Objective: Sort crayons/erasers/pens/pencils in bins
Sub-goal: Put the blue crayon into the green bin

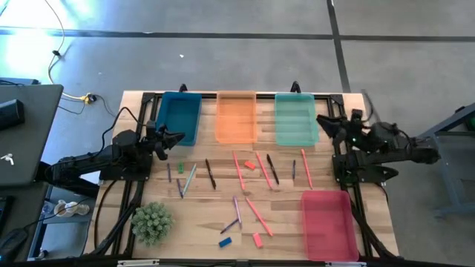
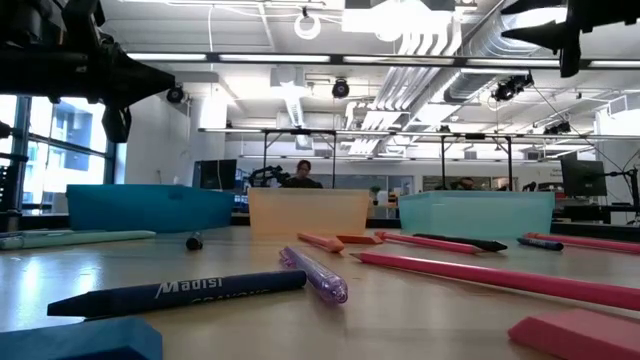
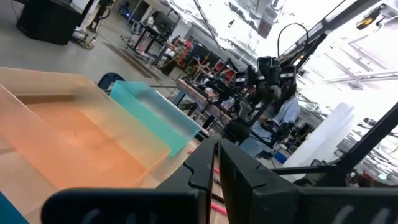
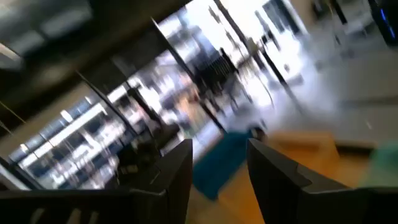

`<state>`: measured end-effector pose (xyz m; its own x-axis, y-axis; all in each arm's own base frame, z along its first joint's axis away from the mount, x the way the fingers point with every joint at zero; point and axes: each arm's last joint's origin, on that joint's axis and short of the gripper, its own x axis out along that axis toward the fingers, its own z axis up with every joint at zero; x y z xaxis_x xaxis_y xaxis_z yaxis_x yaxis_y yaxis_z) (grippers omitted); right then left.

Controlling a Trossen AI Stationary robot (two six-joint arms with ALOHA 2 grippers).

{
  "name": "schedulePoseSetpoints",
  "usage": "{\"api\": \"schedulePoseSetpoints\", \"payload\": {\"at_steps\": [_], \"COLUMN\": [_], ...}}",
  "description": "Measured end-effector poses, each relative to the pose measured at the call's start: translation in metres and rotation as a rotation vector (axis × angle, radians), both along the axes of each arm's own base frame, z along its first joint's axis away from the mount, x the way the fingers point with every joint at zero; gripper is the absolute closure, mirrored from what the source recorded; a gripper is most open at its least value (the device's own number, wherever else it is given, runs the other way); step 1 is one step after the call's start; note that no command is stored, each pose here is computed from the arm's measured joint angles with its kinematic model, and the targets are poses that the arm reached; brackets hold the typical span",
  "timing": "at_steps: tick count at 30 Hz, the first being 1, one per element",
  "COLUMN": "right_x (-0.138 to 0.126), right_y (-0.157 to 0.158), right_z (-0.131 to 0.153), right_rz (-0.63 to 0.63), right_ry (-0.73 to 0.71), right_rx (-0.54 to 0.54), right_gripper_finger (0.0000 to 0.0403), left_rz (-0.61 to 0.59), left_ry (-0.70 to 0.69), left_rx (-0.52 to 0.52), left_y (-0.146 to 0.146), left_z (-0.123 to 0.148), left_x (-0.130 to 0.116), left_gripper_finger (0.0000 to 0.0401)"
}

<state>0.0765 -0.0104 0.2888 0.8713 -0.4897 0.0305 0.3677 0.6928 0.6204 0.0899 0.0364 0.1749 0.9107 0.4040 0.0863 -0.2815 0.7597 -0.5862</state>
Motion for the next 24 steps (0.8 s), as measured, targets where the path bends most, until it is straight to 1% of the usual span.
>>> {"api": "schedulePoseSetpoints", "payload": {"at_steps": [4, 7, 11, 16, 20, 24], "right_x": [0.011, 0.021, 0.035, 0.053, 0.064, 0.074], "right_y": [0.002, 0.004, 0.007, 0.011, 0.014, 0.015], "right_z": [0.009, 0.009, 0.003, -0.011, -0.023, -0.036], "right_rz": [0.042, 0.056, 0.037, 0.038, 0.042, 0.002], "right_ry": [0.170, 0.292, 0.414, 0.517, 0.614, 0.726], "right_rx": [0.168, 0.281, 0.411, 0.587, 0.684, 0.732], "right_gripper_finger": [0.0259, 0.0259, 0.0259, 0.0259, 0.0259, 0.0259], "left_rz": [0.000, 0.000, 0.000, 0.000, -0.001, -0.001], "left_ry": [0.001, 0.000, 0.000, 0.000, 0.000, 0.000], "left_rx": [-0.001, -0.001, -0.001, -0.001, -0.001, -0.001], "left_y": [0.000, 0.000, 0.000, 0.000, 0.000, 0.000], "left_z": [0.000, 0.000, 0.000, 0.000, 0.000, 0.000], "left_x": [0.000, 0.000, 0.000, 0.000, 0.000, 0.000], "left_gripper_finger": [0.0386, 0.0386, 0.0386, 0.0386, 0.0386, 0.0386]}}
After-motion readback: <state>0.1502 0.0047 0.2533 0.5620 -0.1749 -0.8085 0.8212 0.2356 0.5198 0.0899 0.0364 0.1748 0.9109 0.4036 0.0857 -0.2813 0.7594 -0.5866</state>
